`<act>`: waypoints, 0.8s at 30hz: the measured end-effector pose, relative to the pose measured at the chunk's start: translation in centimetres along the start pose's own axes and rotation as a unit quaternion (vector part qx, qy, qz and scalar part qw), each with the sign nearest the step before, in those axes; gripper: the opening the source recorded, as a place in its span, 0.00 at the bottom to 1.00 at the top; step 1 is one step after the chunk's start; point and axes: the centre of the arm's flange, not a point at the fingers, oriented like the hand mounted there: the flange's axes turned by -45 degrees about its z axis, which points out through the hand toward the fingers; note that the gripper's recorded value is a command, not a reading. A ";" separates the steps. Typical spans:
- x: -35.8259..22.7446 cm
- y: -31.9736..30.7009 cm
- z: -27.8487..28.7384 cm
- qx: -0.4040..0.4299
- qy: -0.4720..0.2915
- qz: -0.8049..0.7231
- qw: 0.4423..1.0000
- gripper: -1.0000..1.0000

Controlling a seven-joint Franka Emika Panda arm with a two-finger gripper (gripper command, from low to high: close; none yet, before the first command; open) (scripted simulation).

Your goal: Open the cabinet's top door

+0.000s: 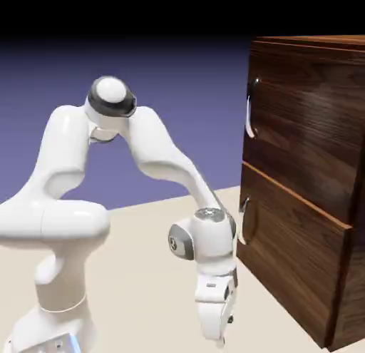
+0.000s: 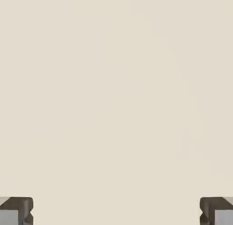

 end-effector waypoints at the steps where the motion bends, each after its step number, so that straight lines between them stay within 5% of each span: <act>1: 0.7 -0.1 -0.9 0.002 0.023 0.002 1.000 0.50; 12: 5.5 -5.6 -16.5 0.110 0.309 -0.028 0.944 0.50; 24: -1.8 -14.4 -38.1 0.329 0.565 -0.134 0.745 0.50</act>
